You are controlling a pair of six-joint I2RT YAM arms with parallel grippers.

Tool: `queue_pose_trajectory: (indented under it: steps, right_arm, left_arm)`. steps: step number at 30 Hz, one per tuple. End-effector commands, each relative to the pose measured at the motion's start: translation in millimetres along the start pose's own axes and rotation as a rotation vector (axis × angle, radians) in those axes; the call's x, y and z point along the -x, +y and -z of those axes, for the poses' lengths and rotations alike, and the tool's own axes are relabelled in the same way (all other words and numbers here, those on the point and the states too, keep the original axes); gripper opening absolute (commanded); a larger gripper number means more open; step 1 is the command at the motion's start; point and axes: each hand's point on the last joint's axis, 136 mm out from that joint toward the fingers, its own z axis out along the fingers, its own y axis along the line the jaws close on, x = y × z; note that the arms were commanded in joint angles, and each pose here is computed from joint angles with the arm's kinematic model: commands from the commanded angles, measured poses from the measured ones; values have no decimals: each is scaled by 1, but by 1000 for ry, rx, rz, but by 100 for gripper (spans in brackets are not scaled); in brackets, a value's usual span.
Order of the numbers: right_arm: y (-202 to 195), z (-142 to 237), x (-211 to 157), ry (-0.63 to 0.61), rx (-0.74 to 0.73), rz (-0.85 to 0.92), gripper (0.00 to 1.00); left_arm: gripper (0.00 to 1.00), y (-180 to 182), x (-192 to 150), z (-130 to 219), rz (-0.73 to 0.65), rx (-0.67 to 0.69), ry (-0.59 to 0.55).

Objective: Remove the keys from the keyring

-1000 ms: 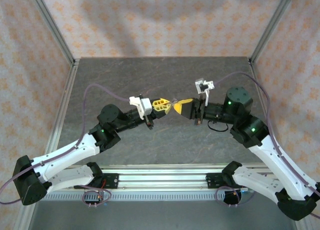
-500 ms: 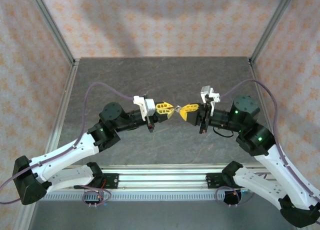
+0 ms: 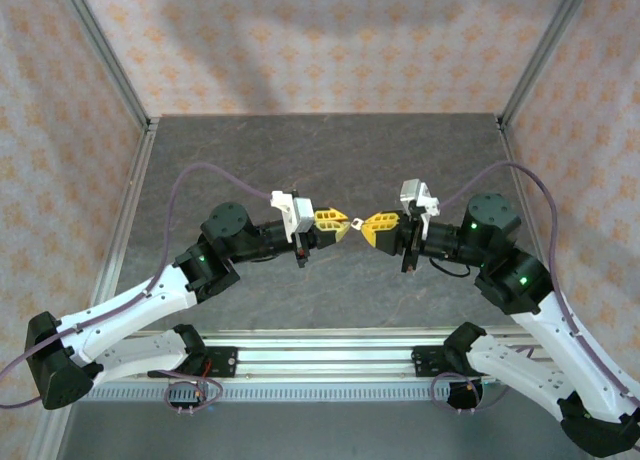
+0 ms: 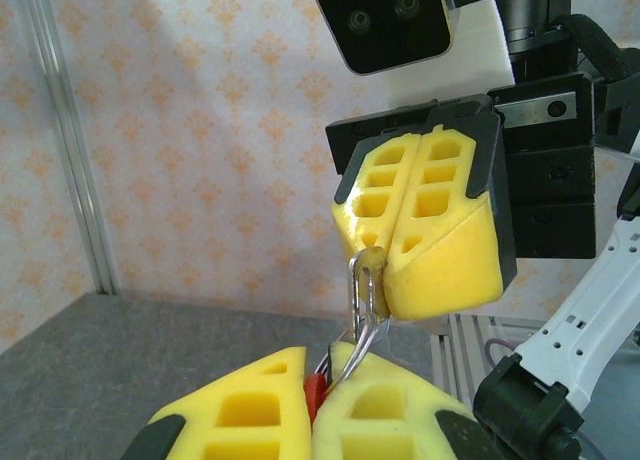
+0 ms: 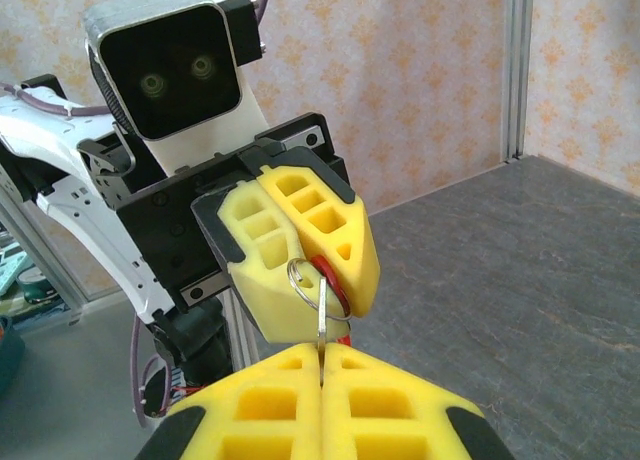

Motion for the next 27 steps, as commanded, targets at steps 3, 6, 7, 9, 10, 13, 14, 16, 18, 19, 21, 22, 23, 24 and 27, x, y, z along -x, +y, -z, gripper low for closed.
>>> queue_pose_trajectory:
  steps: [3,6,7,9,10,13,14,16,18,19,21,22,23,24,27]
  right_arm:
    - [42,15,11,-8,144,70,0]
    - [49,12,8,15,171,84,0]
    - [52,11,6,24,180,88,0]
    - [57,8,2,47,204,96,0]
    - [58,7,1,58,208,99,0]
    - [62,4,-5,101,219,115,0]
    - [64,4,-6,111,225,119,0]
    - [66,3,-9,118,232,124,0]
    - [68,3,-9,120,241,129,0]
    - [69,3,-10,120,246,130,0]
    - [71,3,-10,122,259,136,0]
    - [71,3,-10,121,262,137,0]
    - [71,2,-10,120,264,141,0]
    - [72,2,-10,124,265,144,0]
    - [72,0,-12,145,268,161,0]
  left_arm:
    - [0,24,30,5,-4,115,-61]
    - [0,25,30,4,4,113,-60]
    - [0,24,30,4,7,111,-57]
    - [0,24,30,4,9,107,-54]
    - [0,24,30,5,12,107,-53]
    - [0,25,31,6,23,109,-56]
    - [0,25,32,6,26,108,-61]
    - [0,26,32,8,33,108,-64]
    - [0,28,33,8,44,109,-67]
    - [0,28,33,9,48,108,-65]
    - [0,30,33,9,65,106,-65]
    - [0,31,32,9,70,104,-64]
    - [0,31,32,9,72,102,-62]
    - [0,30,32,9,73,98,-56]
    - [0,30,28,7,86,90,-29]
